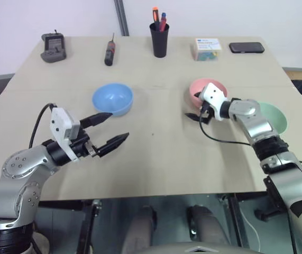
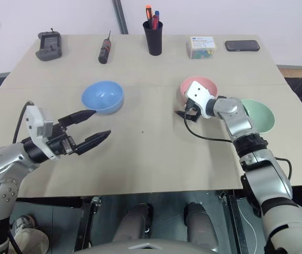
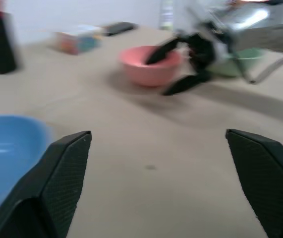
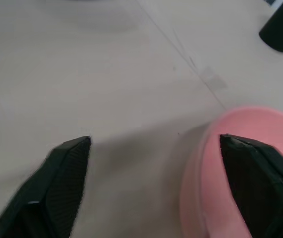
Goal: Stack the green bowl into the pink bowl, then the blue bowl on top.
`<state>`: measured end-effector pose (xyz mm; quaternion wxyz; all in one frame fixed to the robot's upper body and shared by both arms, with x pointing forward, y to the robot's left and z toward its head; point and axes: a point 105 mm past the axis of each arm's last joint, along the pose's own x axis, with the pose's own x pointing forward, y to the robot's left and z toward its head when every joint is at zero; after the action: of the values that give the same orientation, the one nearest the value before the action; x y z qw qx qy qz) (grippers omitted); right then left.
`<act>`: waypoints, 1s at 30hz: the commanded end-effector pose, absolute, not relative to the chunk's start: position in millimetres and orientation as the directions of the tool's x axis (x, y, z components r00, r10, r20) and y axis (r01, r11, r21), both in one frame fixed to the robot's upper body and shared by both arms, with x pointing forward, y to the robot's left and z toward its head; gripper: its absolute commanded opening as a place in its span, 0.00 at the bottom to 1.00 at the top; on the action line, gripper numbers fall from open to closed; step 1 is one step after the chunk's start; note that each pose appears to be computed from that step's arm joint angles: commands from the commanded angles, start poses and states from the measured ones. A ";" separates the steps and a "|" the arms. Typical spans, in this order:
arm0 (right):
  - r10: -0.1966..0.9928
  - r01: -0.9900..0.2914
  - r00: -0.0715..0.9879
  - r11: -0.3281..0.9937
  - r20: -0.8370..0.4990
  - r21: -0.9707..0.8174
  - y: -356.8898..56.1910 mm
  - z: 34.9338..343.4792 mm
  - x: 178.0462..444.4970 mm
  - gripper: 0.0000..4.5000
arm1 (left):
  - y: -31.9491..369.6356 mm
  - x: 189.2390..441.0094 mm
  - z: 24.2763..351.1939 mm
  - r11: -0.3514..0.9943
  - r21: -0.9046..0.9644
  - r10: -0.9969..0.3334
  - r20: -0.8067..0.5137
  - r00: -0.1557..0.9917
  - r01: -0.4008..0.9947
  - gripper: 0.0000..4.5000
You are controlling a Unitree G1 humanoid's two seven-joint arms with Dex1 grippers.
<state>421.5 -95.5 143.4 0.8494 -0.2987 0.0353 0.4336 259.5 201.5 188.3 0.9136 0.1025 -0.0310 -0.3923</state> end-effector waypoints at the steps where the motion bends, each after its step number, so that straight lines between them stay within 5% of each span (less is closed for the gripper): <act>1: 0.705 -0.737 0.637 0.440 -0.311 -0.513 -97.8 151.7 430.0 0.56 | 198.7 251.0 202.8 0.672 0.286 -0.717 0.021 0.697 0.683 1.00; 7: 0.728 -0.743 0.615 0.407 -0.302 -0.531 -92.0 158.3 430.2 0.02 | 200.3 248.8 199.4 0.683 0.294 -0.704 0.020 0.710 0.669 1.00; 12: 0.825 -0.774 0.501 0.291 -0.263 -0.562 -64.9 169.6 405.5 0.02 | 199.9 250.0 191.3 0.689 0.275 -0.699 0.007 0.715 0.671 1.00; 19: 0.910 -0.878 0.216 0.023 -0.354 -0.478 -0.8 134.6 319.9 0.02 | 200.9 255.2 191.2 0.698 0.272 -0.690 0.011 0.723 0.662 1.00; 23: 0.887 -0.908 0.208 0.018 -0.411 -0.419 0.9 124.0 314.7 0.02 | 199.0 255.1 191.1 0.692 0.272 -0.697 0.009 0.717 0.669 1.00; 26: 0.879 -0.918 0.225 0.045 -0.421 -0.395 -2.6 124.8 315.0 0.37 | 197.7 254.6 192.1 0.685 0.267 -0.705 0.010 0.709 0.678 1.00; 27: 0.876 -0.913 0.245 0.064 -0.415 -0.403 -4.0 127.0 316.8 0.37 | 197.3 254.4 192.3 0.681 0.266 -0.709 0.009 0.705 0.682 1.00; 30: 0.872 -0.880 0.322 0.132 -0.368 -0.456 -10.6 139.9 323.1 0.62 | 194.2 253.2 192.8 0.662 0.260 -0.730 0.008 0.684 0.703 1.00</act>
<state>318.9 -6.3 115.8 0.7314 -0.3028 0.0491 0.6091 255.4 197.9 185.4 0.9174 0.1145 -0.0432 -0.3788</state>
